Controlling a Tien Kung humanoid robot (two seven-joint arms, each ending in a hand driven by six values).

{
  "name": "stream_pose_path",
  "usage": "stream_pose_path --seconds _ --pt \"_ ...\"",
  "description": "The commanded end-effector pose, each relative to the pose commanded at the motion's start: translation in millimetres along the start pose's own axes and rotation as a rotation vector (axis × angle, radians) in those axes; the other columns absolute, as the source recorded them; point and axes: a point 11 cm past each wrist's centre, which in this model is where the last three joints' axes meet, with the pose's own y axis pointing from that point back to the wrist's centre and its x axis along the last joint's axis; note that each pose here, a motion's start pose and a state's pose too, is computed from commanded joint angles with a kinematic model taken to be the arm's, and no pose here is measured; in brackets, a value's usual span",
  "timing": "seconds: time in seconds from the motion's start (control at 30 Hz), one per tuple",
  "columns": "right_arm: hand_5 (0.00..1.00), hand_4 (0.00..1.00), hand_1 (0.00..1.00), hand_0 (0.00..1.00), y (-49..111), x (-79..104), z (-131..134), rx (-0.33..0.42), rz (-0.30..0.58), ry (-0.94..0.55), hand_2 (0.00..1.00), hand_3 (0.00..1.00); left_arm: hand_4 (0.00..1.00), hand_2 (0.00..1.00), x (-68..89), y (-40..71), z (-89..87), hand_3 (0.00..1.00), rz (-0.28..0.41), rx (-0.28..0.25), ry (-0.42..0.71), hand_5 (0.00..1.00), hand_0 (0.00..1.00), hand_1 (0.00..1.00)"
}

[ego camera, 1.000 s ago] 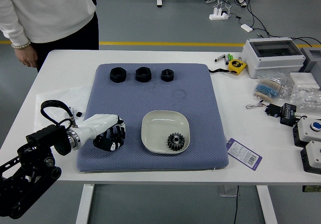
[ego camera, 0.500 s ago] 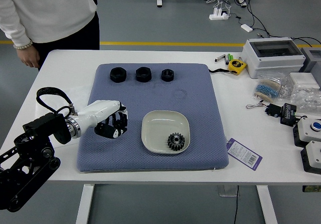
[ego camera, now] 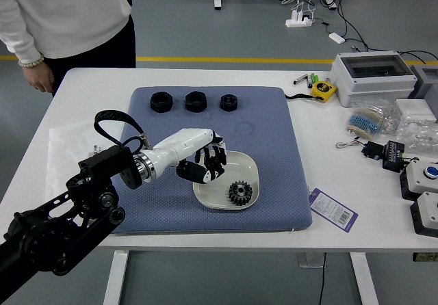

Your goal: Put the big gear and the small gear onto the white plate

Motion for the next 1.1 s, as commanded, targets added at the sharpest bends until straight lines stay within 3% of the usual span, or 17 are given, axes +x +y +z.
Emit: stream_pose_path --seconds 0.13,0.17,0.33,0.37,0.53,0.57,0.73,0.77,0.93,1.07,1.1 --pt "0.699 0.851 0.648 0.653 0.1 -0.5 -2 0.004 0.000 0.001 0.738 0.596 0.454 0.450 -7.0 -10.3 -5.7 0.528 -0.009 0.027 0.001 0.002 0.291 0.385" --pt "0.699 0.851 0.648 0.652 0.1 -0.5 -2 0.004 0.000 0.001 0.738 0.596 0.629 0.551 -7.0 -11.4 -6.0 0.611 -0.010 0.031 -0.001 0.002 0.351 0.491" --pt "0.699 0.851 0.648 0.652 0.2 -0.5 -4 0.008 -0.001 0.000 0.738 0.596 0.629 0.551 -6.6 -17.8 -19.5 0.611 -0.020 0.095 -0.028 0.002 0.351 0.491" --pt "0.698 0.851 0.648 0.654 0.2 -0.4 -4 0.008 -0.001 0.000 0.737 0.596 0.737 0.598 -6.6 -18.0 -21.6 0.628 -0.022 0.105 -0.031 0.022 0.397 0.535" --pt "0.698 0.851 0.648 0.654 0.2 0.0 -5 0.009 0.000 -0.001 0.737 0.596 0.737 0.598 -7.8 -16.5 -27.1 0.628 -0.042 0.133 -0.033 0.022 0.397 0.535" --pt "0.698 0.851 0.648 0.653 0.2 0.0 -5 0.010 0.000 -0.001 0.738 0.594 0.975 0.708 -8.0 -16.2 -27.3 0.685 -0.043 0.134 -0.033 0.095 0.486 0.634" --pt "0.698 0.851 0.648 0.653 0.2 0.1 -4 0.008 0.001 -0.002 0.738 0.594 0.975 0.708 -5.5 -14.3 -27.7 0.685 -0.033 0.133 -0.026 0.095 0.486 0.634" --pt "0.698 0.851 0.648 0.653 0.2 0.1 -4 0.008 0.001 -0.002 0.738 0.595 0.998 0.715 -5.2 -14.1 -27.7 0.760 -0.032 0.132 -0.026 0.156 0.494 0.645" --pt "0.698 0.851 0.648 0.653 0.0 0.5 -1 0.003 0.002 -0.002 0.738 0.595 0.998 0.715 5.6 -8.7 -29.1 0.760 0.010 0.131 -0.010 0.156 0.494 0.645" --pt "0.698 0.851 0.648 0.652 -0.1 1.0 1 -0.001 0.003 -0.002 0.738 0.595 0.998 0.720 19.5 2.1 -34.3 0.759 0.086 0.134 0.025 0.133 0.507 0.650" --pt "0.698 0.851 0.648 0.652 -0.2 1.3 2 -0.002 0.003 -0.001 0.738 0.595 0.998 0.720 25.6 8.0 -37.2 0.759 0.131 0.137 0.044 0.133 0.507 0.650"
